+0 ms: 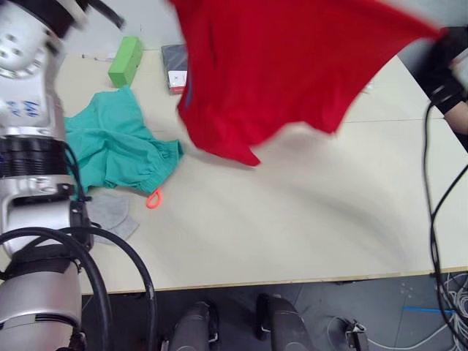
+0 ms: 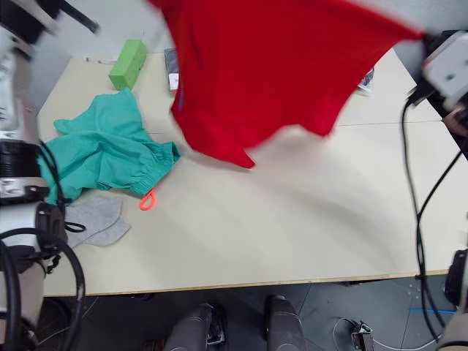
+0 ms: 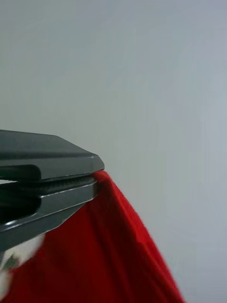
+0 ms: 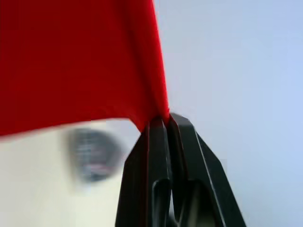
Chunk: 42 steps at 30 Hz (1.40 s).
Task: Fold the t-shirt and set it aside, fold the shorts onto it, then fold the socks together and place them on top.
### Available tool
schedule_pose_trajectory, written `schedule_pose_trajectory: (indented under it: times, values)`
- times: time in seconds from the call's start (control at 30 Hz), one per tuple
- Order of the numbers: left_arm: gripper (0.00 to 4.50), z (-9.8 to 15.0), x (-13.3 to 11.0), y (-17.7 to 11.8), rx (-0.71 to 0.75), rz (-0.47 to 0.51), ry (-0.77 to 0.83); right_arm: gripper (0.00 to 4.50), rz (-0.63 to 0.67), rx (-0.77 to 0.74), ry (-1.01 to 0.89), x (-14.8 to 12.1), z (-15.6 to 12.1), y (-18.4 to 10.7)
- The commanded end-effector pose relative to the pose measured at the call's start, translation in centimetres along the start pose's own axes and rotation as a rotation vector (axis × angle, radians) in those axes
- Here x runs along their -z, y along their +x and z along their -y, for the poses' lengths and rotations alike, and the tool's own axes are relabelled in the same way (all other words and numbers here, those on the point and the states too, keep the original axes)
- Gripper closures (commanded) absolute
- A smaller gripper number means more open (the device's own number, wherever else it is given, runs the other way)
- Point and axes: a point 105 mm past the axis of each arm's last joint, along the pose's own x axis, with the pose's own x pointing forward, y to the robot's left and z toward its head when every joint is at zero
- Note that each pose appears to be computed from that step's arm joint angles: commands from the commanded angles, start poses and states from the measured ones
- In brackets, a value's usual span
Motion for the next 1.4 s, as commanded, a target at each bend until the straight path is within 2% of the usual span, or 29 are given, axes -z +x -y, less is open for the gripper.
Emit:
schedule_pose_trajectory:
  times: [0.03, 0.17, 0.33, 0.43, 0.53, 0.63, 0.83, 1.07, 1.23, 1.4]
  values:
    - [4.50, 0.8, 0.2, -3.3, 0.196, -0.086, -0.198, 4.47, -0.016, -0.006, -0.012, 0.8, 1.8, -1.6]
    - [4.50, 4.0, 1.2, -8.7, 0.450, -0.273, -0.373, 4.47, -0.080, -0.297, 0.203, 2.6, -3.0, -3.6]
    - [4.50, 12.0, 2.8, -16.7, 0.829, -0.564, -0.533, 4.47, -0.196, -0.797, 0.397, 4.2, -12.7, -10.5]
    - [4.50, 15.6, 2.7, -20.1, 0.978, -0.652, -0.559, 4.47, -0.247, -1.009, 0.441, 4.3, -16.6, -14.3]
    - [4.50, 18.6, 2.3, -23.0, 1.094, -0.706, -0.610, 4.47, -0.264, -1.154, 0.498, 3.5, -18.7, -16.8]
    - [4.50, 20.3, 2.3, -24.5, 1.127, -0.734, -0.633, 4.47, -0.231, -1.227, 0.513, 2.5, -19.1, -17.9]
    - [4.50, 21.6, 2.3, -26.9, 1.188, -0.801, -0.681, 4.47, -0.254, -1.316, 0.563, 1.9, -18.7, -19.2]
    - [4.50, 22.4, -1.6, -31.0, 1.441, -0.867, -0.866, 4.47, -0.304, -1.581, 0.662, -0.2, -17.8, -23.0]
    - [4.50, 22.2, -0.1, -30.5, 1.369, -0.890, -0.788, 4.47, -0.307, -1.543, 0.680, -0.6, -17.6, -22.2]
    - [4.50, 21.6, -0.1, -29.8, 1.390, -0.880, -0.823, 4.47, -0.329, -1.576, 0.760, -1.5, -16.5, -21.7]
